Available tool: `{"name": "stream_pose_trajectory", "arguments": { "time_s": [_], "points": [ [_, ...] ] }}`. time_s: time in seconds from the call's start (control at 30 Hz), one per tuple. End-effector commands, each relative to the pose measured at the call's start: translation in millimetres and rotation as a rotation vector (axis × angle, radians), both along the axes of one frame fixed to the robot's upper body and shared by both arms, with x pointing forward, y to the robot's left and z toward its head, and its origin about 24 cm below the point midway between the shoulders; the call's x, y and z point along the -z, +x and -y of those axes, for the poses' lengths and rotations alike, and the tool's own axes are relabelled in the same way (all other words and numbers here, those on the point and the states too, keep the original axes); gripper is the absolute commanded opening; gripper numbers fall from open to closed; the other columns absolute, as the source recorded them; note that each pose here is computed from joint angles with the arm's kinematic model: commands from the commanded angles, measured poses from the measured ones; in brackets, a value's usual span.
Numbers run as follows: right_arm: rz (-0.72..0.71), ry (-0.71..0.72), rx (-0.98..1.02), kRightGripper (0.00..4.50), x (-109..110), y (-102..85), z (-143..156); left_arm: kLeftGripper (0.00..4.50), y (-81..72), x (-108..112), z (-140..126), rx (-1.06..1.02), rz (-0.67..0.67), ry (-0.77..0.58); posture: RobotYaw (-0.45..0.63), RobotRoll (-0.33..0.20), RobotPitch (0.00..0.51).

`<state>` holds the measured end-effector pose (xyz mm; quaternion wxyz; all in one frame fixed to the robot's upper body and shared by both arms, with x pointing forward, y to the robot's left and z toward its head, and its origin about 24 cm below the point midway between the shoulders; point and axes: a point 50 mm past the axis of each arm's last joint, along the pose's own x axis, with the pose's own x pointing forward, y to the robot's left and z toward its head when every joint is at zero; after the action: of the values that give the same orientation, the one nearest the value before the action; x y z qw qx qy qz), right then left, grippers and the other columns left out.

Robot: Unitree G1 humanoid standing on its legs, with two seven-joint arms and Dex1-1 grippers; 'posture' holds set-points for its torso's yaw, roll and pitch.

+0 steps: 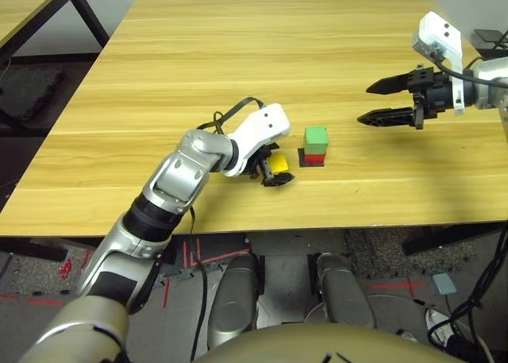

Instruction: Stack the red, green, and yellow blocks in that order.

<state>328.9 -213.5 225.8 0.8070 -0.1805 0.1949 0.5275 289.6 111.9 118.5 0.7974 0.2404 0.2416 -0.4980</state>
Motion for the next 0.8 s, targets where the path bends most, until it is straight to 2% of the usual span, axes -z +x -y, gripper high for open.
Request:
{"name": "stream_pose_trajectory", "arguments": {
  "time_s": [0.03,0.17,0.2,0.33,0.43,0.5,0.63,0.8],
  "points": [
    [0.014,-0.008,-0.003,4.50,-4.0,-0.1,-0.7,3.54,0.5,5.1,-8.2,0.000,0.000,0.043,0.26,-0.123,0.088],
    [0.013,-0.012,0.004,4.50,-4.2,-0.8,1.4,2.12,9.9,-7.9,-14.2,0.002,0.038,0.039,0.26,-0.122,0.088],
    [0.013,-0.013,0.004,4.50,-4.1,-1.1,1.7,1.93,13.7,-15.0,-15.2,0.002,0.051,0.035,0.26,-0.122,0.088],
    [0.006,-0.015,0.003,4.50,-2.7,-2.9,2.9,1.94,21.6,-44.4,-12.5,0.010,0.063,-0.004,0.27,-0.111,0.085],
    [-0.001,-0.018,0.001,4.50,-0.8,-4.5,3.9,1.94,23.9,-85.9,-2.2,0.086,0.128,-0.014,0.27,-0.103,0.078],
    [-0.004,-0.018,-0.002,4.50,0.3,-5.2,4.2,1.94,24.8,-104.4,6.6,0.127,0.130,-0.024,0.27,-0.096,0.074],
    [-0.006,-0.015,-0.002,4.50,1.6,-5.1,3.0,1.94,28.3,-118.6,22.7,0.194,0.122,-0.007,0.26,-0.089,0.073],
    [-0.011,-0.009,-0.005,4.50,3.6,-6.4,0.9,1.94,31.2,-116.9,43.9,0.287,0.067,0.010,0.25,-0.085,0.076]
  ]
}}
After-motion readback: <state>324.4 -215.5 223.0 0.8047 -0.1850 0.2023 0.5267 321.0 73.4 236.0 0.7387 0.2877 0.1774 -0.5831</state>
